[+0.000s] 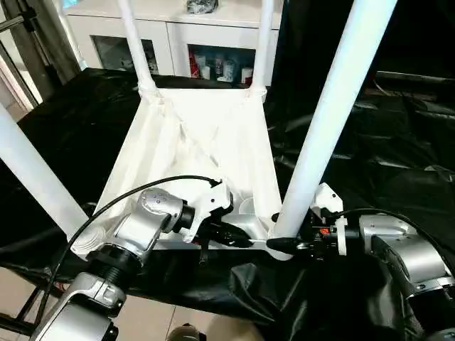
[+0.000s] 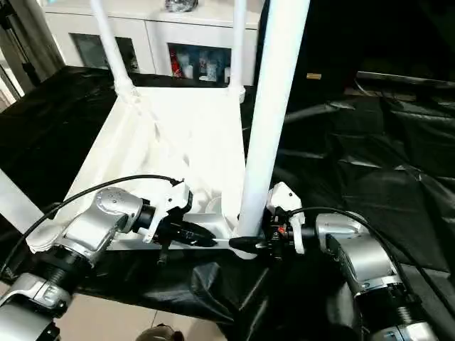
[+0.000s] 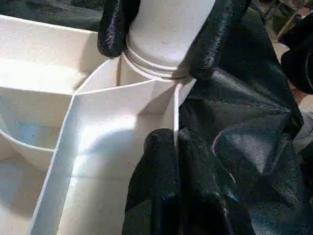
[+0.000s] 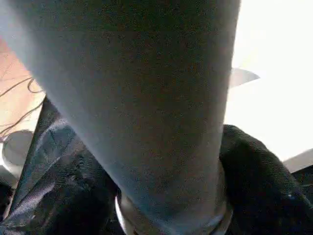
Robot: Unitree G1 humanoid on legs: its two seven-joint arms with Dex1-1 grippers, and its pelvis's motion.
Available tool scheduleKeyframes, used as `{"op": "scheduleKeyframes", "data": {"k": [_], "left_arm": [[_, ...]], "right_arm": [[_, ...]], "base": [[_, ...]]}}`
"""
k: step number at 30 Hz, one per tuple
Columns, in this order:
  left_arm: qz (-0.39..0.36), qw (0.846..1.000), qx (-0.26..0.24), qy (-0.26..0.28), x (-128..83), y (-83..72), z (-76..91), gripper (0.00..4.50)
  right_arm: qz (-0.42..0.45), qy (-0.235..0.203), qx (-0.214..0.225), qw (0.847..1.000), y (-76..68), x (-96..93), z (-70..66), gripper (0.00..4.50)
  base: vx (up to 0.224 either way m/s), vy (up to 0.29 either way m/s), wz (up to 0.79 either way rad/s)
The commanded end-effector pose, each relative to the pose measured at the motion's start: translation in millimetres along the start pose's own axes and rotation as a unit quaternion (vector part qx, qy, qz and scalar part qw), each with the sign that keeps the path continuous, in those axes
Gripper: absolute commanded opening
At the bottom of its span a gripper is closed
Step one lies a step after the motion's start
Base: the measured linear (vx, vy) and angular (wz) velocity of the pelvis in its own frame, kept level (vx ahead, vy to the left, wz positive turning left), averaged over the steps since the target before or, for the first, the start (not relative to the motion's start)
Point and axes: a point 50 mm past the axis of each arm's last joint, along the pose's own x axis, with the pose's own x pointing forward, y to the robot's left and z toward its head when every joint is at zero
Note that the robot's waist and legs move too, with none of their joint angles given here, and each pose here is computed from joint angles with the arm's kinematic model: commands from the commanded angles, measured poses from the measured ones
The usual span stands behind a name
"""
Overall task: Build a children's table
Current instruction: Rotate leg to tighten
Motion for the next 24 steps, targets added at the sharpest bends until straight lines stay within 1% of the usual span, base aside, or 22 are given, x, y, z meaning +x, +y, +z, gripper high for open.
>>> {"op": "scheduleKeyframes", "data": {"k": [1, 5, 6, 7, 9, 10, 11, 12, 14, 15, 16, 17, 19, 21, 23, 24], "left_arm": [[-0.03, 0.999, 0.033, -0.023, 6, -5.3, 16.5, 0.0], [-0.019, 0.999, 0.031, -0.026, 7, -4.1, 16.9, 0.0], [0.002, 0.999, 0.029, -0.034, 9, -0.6, 18.9, 0.0], [0.009, 0.999, 0.028, -0.037, 9, 0.6, 19.5, 0.0], [0.034, 0.998, 0.023, -0.048, 12, 5.4, 22.7, 0.0], [0.038, 0.998, 0.022, -0.05, 12, 6.0, 23.1, 0.0], [0.071, 0.996, 0.016, -0.06, 16, 12.3, 27.3, 0.0], [0.09, 0.994, 0.011, -0.066, 20, 16.1, 30.4, 0.0], [0.118, 0.99, 0.006, -0.073, 28, 21.3, 37.0, 0.0], [0.134, 0.988, 0.001, -0.078, 34, 24.2, 41.7, 0.0], [0.138, 0.987, 0.0, -0.08, 36, 24.9, 43.0, 0.0], [0.152, 0.985, -0.005, -0.082, 40, 27.2, 46.1, 0.0], [0.184, 0.979, -0.023, -0.086, 51, 31.7, 53.4, 0.0], [0.196, 0.976, -0.029, -0.091, 56, 32.9, 57.0, 0.0], [0.196, 0.976, -0.025, -0.097, 62, 32.3, 61.5, 0.0], [0.191, 0.976, -0.019, -0.099, 65, 31.4, 63.5, 0.0]], "right_arm": [[0.028, 0.005, 0.003, 1.0, 7.1, 6.2, -1.4, 2.65], [0.024, 0.001, 0.008, 1.0, 8.3, 7.7, -3.0, 2.61], [-0.008, -0.009, 0.011, 1.0, 4.8, 10.9, -3.8, 2.61], [-0.019, -0.011, 0.013, 1.0, 3.5, 11.9, -4.3, 2.61], [-0.078, -0.013, 0.021, 0.997, -4.3, 17.1, -7.4, 2.61], [-0.087, -0.013, 0.023, 0.996, -5.7, 17.9, -7.9, 2.61], [-0.165, -0.017, 0.045, 0.985, -16.1, 24.5, -12.6, 2.61], [-0.2, -0.023, 0.061, 0.978, -20.0, 28.7, -15.0, 2.59], [-0.243, -0.035, 0.089, 0.965, -23.4, 37.3, -17.4, 2.59], [-0.269, -0.04, 0.106, 0.956, -25.2, 43.1, -17.8, 2.59], [-0.276, -0.042, 0.11, 0.954, -25.7, 44.7, -17.9, 2.59], [-0.293, -0.046, 0.119, 0.948, -27.0, 48.8, -17.3, 2.59], [-0.345, -0.042, 0.138, 0.927, -31.9, 58.9, -15.8, 2.59], [-0.367, -0.035, 0.134, 0.92, -33.8, 63.6, -14.1, 2.59], [-0.373, -0.041, 0.122, 0.919, -34.5, 70.5, -8.4, 2.59], [-0.36, -0.055, 0.118, 0.924, -33.7, 74.5, -3.6, 3.15]], "base": [[0.0, 0.0, 0.0], [0.0, 0.0, 0.0], [0.0, 0.0, 0.0], [0.0, 0.0, 0.0], [0.0, 0.0, 0.0], [0.0, 0.0, 0.0], [0.0, 0.0, 0.0], [0.0, 0.0, 0.0], [0.0, 0.0, 0.0], [0.0, 0.0, 0.0], [0.0, 0.0, 0.0], [0.0, 0.0, 0.0], [0.0, 0.0, 0.0], [0.0, 0.0, 0.0], [0.0, 0.0, 0.0], [0.0, 0.0, 0.0]]}}
